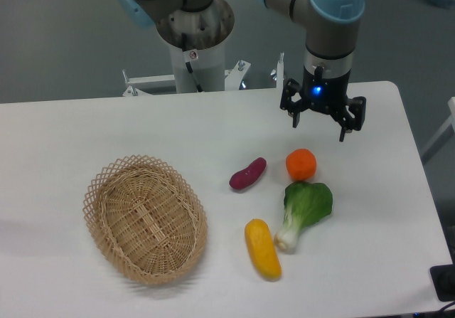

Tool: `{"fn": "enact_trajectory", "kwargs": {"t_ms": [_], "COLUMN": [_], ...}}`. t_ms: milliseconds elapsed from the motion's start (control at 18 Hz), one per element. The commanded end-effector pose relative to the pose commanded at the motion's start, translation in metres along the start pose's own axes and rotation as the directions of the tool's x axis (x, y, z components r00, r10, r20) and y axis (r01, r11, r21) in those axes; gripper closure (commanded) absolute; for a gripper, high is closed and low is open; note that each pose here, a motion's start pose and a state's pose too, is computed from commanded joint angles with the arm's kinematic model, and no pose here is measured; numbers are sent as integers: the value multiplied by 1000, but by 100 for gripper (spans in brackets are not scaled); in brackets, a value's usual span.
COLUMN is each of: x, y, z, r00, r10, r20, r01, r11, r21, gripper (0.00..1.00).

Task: Pick up the mango from the table
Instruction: 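Move the open gripper toward the yellow mango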

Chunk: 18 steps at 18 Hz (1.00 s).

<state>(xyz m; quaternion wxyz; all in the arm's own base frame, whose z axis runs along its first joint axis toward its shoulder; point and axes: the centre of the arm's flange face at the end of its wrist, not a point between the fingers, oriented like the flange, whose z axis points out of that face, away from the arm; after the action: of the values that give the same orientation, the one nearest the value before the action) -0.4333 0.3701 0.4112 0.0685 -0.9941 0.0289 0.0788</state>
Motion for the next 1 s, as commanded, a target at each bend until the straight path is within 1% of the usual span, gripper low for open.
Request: {"fn": "enact_trajectory", "kwargs": {"t_ms": [56, 111, 278, 444, 611, 722, 833, 1000], "x": [0, 5, 3, 5, 3, 5, 4, 17], "y": [0, 2, 0, -1, -2, -8, -11, -31], "z": [-1, 6, 4, 6, 5, 6, 10, 22], "r00": [1000, 1000, 1000, 1000, 999, 998, 993, 991], "r10": [0, 4, 4, 4, -41, -62, -118, -133], "r20": [4, -8, 19, 17, 28, 17, 13, -4], "r01": [0, -4, -4, -4, 40, 61, 117, 133], "r11": [1000, 1000, 1000, 1000, 999, 997, 992, 989], "r21": [2, -5, 12, 13, 25, 51, 56, 58], "gripper": [0, 0, 0, 0, 0, 0, 0, 0]}}
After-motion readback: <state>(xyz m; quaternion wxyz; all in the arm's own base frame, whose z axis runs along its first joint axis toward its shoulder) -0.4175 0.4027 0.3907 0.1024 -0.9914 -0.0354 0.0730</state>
